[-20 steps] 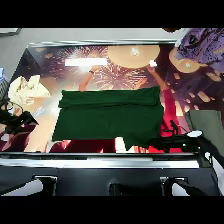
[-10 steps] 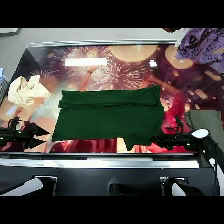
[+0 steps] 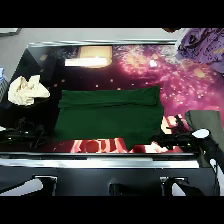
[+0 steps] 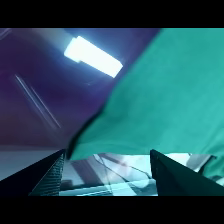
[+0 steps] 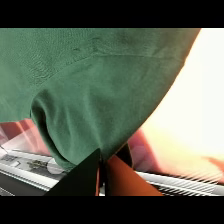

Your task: Fold the clothes and pants, and hang the long-sleeved shirts on hangers.

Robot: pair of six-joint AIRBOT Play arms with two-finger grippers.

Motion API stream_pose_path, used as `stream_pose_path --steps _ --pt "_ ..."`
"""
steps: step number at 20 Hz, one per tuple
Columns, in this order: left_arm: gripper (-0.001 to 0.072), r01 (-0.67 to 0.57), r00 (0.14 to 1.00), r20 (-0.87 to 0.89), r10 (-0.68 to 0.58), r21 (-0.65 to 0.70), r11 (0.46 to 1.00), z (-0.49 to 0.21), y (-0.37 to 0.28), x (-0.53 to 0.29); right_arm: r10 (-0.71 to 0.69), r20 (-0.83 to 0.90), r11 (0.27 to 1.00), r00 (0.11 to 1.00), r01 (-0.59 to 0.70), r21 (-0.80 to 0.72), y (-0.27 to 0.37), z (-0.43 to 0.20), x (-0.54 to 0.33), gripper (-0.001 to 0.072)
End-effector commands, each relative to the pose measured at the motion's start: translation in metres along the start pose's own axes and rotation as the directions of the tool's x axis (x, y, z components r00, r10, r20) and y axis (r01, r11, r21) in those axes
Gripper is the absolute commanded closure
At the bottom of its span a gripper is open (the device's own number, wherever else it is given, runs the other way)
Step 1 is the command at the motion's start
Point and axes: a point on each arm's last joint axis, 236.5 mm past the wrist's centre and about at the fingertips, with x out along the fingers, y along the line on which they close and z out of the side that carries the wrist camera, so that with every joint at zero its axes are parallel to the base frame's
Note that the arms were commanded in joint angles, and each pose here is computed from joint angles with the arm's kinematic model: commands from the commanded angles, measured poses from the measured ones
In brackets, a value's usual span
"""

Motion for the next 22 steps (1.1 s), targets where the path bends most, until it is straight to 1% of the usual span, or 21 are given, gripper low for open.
stream_pose_path --steps 1,3,4,6,8,9,11,12,14,15,16,17,19,22 --pt "0.0207 -0.030 1.000 0.002 0.029 0.017 0.999 0.004 -0.003 0.016 0.001 -0.001 1.000 1.000 -0.001 -0.002 0.001 0.000 0.000 0.0680" --pt "0.0624 -0.034 0.999 -0.008 0.034 0.028 0.999 0.002 -0.004 0.019 0.001 -0.001 1.000 1.000 -0.001 -0.002 0.001 0.000 0.000 0.0680" --pt "0.0691 -0.035 0.999 -0.010 0.035 0.037 0.999 0.002 -0.006 0.020 0.001 -0.002 1.000 1.000 -0.001 -0.002 0.001 -0.001 0.000 0.0680" --pt "0.0693 -0.033 0.999 -0.014 0.034 0.053 0.998 0.000 -0.009 0.018 0.003 -0.012 1.000 1.000 -0.003 -0.012 0.003 -0.002 -0.002 0.0680" --pt "0.0696 -0.043 0.999 0.027 0.041 0.055 0.998 0.003 -0.017 0.005 -0.006 -0.008 0.999 1.000 0.006 -0.054 0.008 -0.003 -0.011 0.0681" --pt "0.0696 -0.077 0.995 0.064 0.075 0.022 0.997 0.004 -0.017 -0.007 -0.040 0.004 0.998 0.999 0.040 -0.048 0.006 -0.004 -0.018 0.0682" --pt "0.0696 -0.146 0.980 0.133 0.150 -0.040 0.989 -0.003 -0.017 -0.034 -0.150 0.038 0.989 0.988 0.150 -0.015 -0.005 -0.008 -0.041 0.0683" --pt "0.0696 -0.175 0.968 0.174 0.178 -0.037 0.984 -0.008 -0.017 -0.048 -0.186 0.052 0.981 0.981 0.188 -0.037 -0.005 -0.015 -0.054 0.0683" --pt "0.0696 -0.220 0.937 0.281 0.209 0.006 0.975 -0.015 -0.024 -0.076 -0.227 0.063 0.967 0.972 0.232 -0.104 0.000 -0.034 -0.078 0.0683" --pt "0.0695 -0.212 0.926 0.327 0.191 0.029 0.977 -0.016 -0.032 -0.085 -0.247 0.072 0.958 0.966 0.255 -0.128 0.002 -0.043 -0.089 0.0683" --pt "0.0695 -0.197 0.917 0.367 0.155 0.081 0.977 -0.017 -0.045 -0.090 -0.258 0.099 0.952 0.961 0.271 -0.145 0.005 -0.044 -0.098 0.0683" --pt "0.0695 -0.194 0.914 0.386 0.128 0.137 0.971 -0.017 -0.056 -0.090 -0.253 0.137 0.949 0.958 0.274 -0.159 0.011 -0.038 -0.105 0.0683" --pt "0.0695 -0.208 0.918 0.379 0.116 0.211 0.955 -0.017 -0.068 -0.079 -0.232 0.202 0.947 0.952 0.269 -0.177 0.021 -0.016 -0.111 0.0683" --pt "0.0696 -0.221 0.912 0.401 0.087 0.301 0.927 -0.004 -0.094 -0.055 -0.193 0.160 0.953 0.968 0.224 -0.204 0.029 0.013 -0.096 0.0683"
